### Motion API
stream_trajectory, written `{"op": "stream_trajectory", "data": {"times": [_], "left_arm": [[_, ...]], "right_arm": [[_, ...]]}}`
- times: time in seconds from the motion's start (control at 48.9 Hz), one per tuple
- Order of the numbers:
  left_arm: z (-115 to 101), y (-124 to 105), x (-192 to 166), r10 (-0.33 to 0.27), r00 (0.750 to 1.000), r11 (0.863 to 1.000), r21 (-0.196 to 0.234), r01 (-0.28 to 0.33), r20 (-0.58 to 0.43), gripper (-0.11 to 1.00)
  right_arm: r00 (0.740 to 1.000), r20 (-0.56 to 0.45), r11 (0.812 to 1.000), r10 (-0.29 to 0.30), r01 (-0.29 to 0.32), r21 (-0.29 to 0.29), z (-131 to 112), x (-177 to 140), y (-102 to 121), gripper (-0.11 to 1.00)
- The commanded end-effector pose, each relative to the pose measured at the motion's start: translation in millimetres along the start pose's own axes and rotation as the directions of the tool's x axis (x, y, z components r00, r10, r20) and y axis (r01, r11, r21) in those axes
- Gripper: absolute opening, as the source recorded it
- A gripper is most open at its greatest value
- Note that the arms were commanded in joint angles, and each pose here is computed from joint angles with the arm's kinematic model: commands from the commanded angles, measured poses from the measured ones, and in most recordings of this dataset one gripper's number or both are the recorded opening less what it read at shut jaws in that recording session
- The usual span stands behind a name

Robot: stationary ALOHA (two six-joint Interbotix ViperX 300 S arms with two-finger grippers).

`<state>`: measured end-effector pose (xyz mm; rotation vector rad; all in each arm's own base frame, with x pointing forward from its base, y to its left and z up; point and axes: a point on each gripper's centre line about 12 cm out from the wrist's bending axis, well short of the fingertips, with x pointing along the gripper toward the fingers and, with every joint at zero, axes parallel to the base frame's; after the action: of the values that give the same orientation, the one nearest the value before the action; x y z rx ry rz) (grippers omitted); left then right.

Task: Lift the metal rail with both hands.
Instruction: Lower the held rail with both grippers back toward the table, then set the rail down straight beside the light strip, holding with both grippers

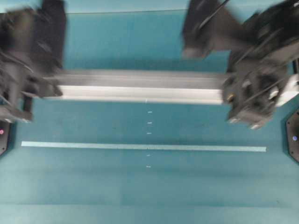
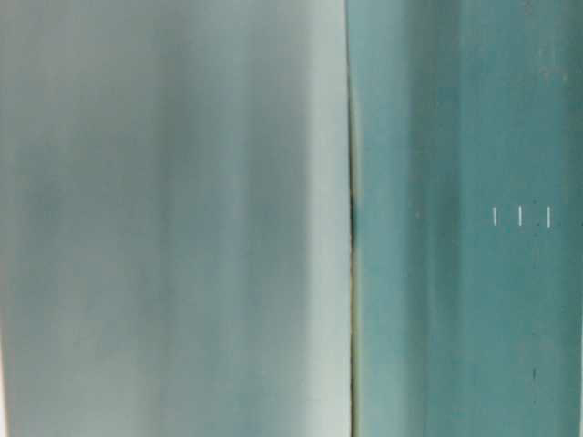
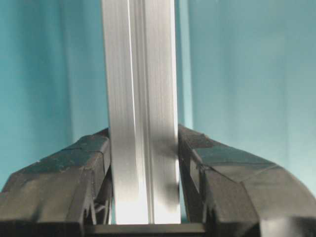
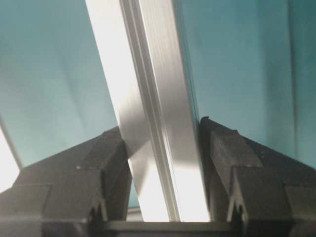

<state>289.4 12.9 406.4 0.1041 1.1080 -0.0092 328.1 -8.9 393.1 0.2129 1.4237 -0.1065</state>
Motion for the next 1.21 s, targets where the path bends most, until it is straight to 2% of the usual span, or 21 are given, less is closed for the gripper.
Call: {"op": "stream_trajectory", "data": {"times": [0.0, 0.389, 0.552, 0.695, 0.9, 0.982, 1.186], "left_arm": [[-4.7, -1.5, 6.8, 0.004, 0.999, 1.000, 0.012, -0.004, 0.035, 0.32], [-35.2, -9.0, 87.7, -0.009, 0.999, 1.000, 0.025, 0.010, -0.033, 0.32], [-46.6, -13.1, 118.0, -0.016, 0.997, 0.999, 0.036, 0.018, -0.073, 0.32], [-55.4, -18.4, 139.8, -0.022, 0.997, 0.998, 0.051, 0.026, -0.074, 0.32], [-74.2, -21.4, 168.4, -0.026, 0.994, 0.998, 0.053, 0.032, -0.109, 0.32], [-79.7, -22.6, 178.1, -0.028, 0.994, 0.999, 0.037, 0.032, -0.104, 0.32], [-83.4, -23.7, 195.6, -0.028, 0.994, 0.999, 0.023, 0.030, -0.102, 0.32]], "right_arm": [[0.999, -0.035, 1.000, -0.012, 0.012, 0.002, -3.6, 26.0, -3.9, 0.42], [0.999, -0.016, 0.998, -0.039, 0.038, -0.055, -13.7, 111.7, -14.5, 0.41], [0.999, 0.012, 0.995, -0.033, 0.034, -0.089, -14.9, 143.5, -10.5, 0.41], [0.999, -0.010, 0.994, -0.035, 0.034, -0.106, -19.4, 169.5, -6.8, 0.40], [0.999, -0.010, 0.991, -0.033, 0.032, -0.127, -22.8, 198.5, -1.4, 0.39], [1.000, 0.002, 0.991, -0.031, 0.031, -0.129, -23.9, 208.4, -1.7, 0.39], [0.999, 0.004, 0.986, -0.033, 0.033, -0.164, -31.0, 226.1, -4.5, 0.39]]}}
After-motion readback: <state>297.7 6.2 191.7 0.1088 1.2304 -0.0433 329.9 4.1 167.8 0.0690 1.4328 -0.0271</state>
